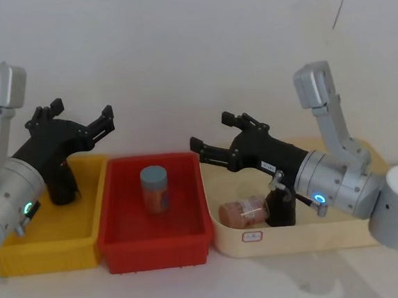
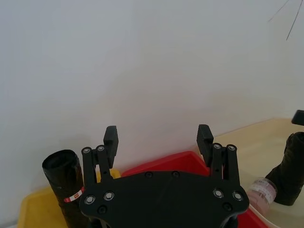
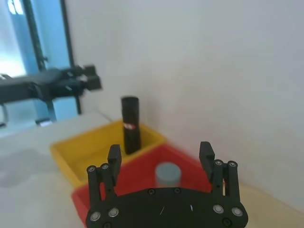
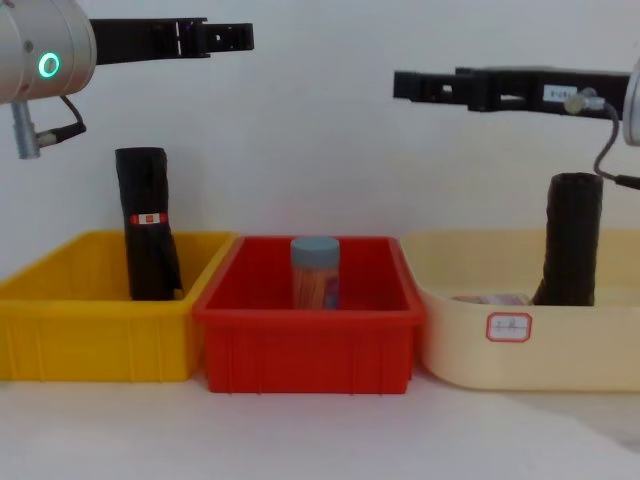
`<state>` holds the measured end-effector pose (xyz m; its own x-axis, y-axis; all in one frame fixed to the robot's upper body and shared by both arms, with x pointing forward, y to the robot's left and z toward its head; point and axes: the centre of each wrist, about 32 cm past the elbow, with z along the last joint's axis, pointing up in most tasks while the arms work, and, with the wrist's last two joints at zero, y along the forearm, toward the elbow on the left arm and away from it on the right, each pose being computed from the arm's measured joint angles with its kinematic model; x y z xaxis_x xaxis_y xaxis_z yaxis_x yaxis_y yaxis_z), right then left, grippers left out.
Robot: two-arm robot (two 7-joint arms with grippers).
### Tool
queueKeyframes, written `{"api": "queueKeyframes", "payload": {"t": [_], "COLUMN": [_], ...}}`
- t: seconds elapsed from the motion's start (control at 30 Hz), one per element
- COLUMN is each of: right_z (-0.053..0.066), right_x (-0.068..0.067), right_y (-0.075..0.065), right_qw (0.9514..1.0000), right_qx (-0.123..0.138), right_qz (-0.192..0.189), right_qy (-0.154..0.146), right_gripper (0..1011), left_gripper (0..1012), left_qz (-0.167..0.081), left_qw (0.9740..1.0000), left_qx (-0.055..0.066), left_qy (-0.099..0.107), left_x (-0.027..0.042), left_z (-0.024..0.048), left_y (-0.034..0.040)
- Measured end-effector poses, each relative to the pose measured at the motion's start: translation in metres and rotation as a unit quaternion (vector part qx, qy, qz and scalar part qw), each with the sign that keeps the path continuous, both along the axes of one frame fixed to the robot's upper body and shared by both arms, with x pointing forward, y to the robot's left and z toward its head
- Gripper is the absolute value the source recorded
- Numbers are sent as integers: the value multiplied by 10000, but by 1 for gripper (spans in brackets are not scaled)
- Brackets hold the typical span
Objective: Pick up the garbage bag with the one hand and transfer it to the other hand.
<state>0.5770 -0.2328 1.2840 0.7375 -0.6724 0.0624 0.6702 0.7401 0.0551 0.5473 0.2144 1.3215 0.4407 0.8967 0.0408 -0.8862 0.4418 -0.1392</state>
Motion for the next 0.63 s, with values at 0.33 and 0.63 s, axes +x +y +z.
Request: {"api": "queueKeyframes", "payload": {"t": [0.33,0.63], "right_z": [-114,-154], "right_x": [-120,-169], "right_y": [109,149], "right_qw": [9976,9955], "right_qx": [535,738], "right_qz": [270,356], "right_qy": [-336,-469], "right_gripper": [1000,1000], "left_gripper": [1000,1000], "left_qz": [0,1], "left_qw": [10000,10000], "left_qx": [0,0], "left_qy": [0,0], "left_x": [0,0], "left_z": [0,0], "left_y": [0,0]}}
